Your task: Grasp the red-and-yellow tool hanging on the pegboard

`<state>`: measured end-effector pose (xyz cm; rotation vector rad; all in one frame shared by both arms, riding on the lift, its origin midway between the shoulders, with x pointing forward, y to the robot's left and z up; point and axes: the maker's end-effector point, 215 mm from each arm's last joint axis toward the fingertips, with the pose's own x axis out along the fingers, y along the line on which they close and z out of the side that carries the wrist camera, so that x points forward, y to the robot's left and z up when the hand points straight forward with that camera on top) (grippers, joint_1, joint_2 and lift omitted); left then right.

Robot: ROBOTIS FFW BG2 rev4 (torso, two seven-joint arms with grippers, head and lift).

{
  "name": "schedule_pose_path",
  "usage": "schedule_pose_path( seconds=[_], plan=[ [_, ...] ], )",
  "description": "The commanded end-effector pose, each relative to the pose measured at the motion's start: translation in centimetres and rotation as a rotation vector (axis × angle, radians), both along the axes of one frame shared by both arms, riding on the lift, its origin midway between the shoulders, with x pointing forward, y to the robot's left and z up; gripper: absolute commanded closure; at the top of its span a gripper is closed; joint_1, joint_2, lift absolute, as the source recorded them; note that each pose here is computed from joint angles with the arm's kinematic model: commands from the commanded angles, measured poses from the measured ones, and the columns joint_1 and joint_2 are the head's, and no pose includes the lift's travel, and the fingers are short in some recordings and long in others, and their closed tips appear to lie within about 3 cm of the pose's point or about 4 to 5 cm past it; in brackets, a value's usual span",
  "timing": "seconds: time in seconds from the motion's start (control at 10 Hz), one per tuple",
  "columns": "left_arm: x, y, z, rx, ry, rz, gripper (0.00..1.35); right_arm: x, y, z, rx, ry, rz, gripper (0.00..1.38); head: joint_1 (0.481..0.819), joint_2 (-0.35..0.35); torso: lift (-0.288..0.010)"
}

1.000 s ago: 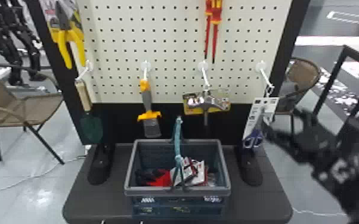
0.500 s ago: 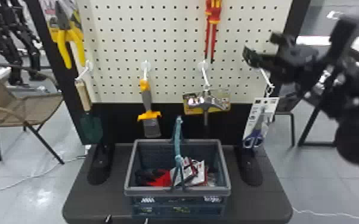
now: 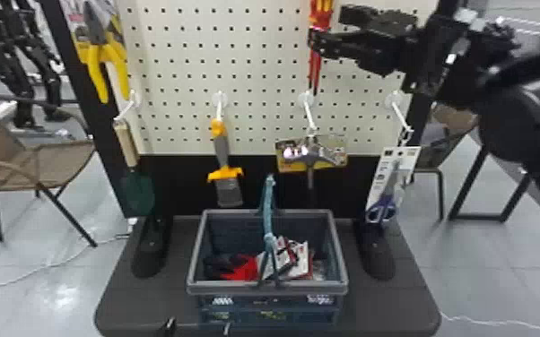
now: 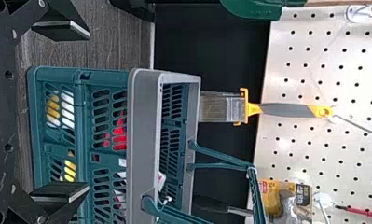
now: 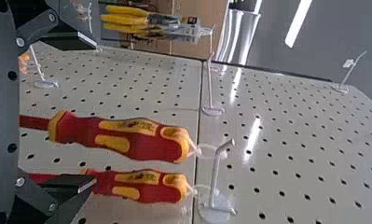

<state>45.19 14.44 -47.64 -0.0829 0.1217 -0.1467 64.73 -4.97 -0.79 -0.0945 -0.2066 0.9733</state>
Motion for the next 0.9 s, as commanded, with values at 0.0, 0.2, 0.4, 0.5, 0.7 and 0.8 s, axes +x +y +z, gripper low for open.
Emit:
schedule_pose_path(
  seconds=[0.0,0.2,0.4,0.5,0.7,0.8],
  plan=[
    [0.2,-0.3,-0.1,-0.001,0.002,-0.006,0.17,-0.1,2.0,0.7,-0.027,0.005,0.046,0.27,0.549,0.000,-0.100],
    [0.4,-0.3,0.1,0.002,-0.003,-0.008,0.17,0.0,2.5,2.1,-0.058,-0.018,0.055,0.30,0.549,0.000,-0.100],
    [0.5,-0.4,0.2,-0.001,-0.004,-0.009,0.17,0.3,2.3,2.1,-0.071,-0.035,0.041,1.22,0.549,0.000,-0.100],
    [0.4,-0.3,0.1,0.001,-0.003,-0.008,0.17,0.4,2.2,1.8,-0.073,-0.032,0.039,1.24,0.549,0.000,-0.100],
    [0.3,-0.3,-0.1,0.001,0.001,-0.009,0.17,0.3,2.3,1.5,-0.079,-0.030,0.040,1.30,0.549,0.000,-0.100],
    [0.3,-0.3,0.0,0.002,-0.001,-0.009,0.17,0.3,2.3,1.5,-0.078,-0.031,0.043,1.30,0.549,0.000,-0.100]
  ],
)
